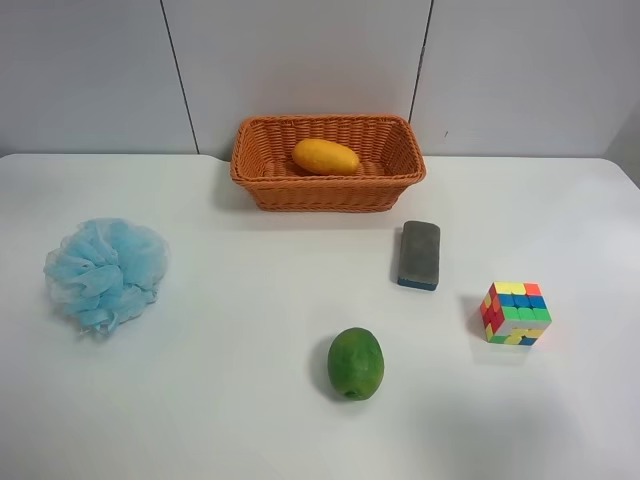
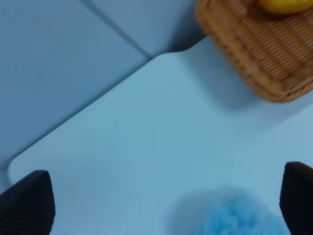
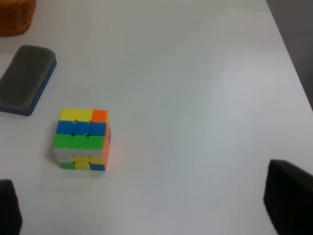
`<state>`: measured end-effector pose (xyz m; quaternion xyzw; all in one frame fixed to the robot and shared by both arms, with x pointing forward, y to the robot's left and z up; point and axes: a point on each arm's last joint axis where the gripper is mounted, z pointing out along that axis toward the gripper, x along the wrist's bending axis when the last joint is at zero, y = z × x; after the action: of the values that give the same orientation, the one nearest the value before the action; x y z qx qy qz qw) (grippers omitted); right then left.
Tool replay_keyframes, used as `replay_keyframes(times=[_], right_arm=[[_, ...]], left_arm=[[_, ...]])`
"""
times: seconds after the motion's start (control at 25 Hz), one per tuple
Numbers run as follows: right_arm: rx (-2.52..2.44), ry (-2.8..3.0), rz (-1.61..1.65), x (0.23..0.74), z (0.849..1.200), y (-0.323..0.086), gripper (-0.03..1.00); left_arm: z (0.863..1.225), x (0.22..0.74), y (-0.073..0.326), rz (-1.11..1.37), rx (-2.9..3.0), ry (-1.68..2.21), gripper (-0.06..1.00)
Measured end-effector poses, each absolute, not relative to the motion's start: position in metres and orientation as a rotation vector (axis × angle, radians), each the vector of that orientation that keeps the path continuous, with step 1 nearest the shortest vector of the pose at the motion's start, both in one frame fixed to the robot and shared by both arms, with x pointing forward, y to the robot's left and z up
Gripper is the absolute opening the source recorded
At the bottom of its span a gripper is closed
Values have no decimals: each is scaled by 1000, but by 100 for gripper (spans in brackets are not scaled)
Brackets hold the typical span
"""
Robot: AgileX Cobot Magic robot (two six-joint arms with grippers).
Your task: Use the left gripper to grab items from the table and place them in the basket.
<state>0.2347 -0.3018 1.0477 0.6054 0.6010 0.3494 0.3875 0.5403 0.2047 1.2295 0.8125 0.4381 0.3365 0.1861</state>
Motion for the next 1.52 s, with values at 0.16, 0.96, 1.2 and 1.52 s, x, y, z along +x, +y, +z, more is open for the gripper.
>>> replay_keyframes(times=[0.16,0.96,1.2,1.52], right_arm=[[1541,1529,889,235,1048,-302,99],[1541,1529,889,235,1048,-302,99],[1541,1529,889,235,1048,-302,99],[1541,1529,889,235,1048,-302,99]], left_arm=[[1245,472,248,1021,2181,1329,90],[1140,215,311,1232,1560,1646,90],[1092,217,302,1053,1548,1667,90],[1058,223,298,976,1553,1656,90]])
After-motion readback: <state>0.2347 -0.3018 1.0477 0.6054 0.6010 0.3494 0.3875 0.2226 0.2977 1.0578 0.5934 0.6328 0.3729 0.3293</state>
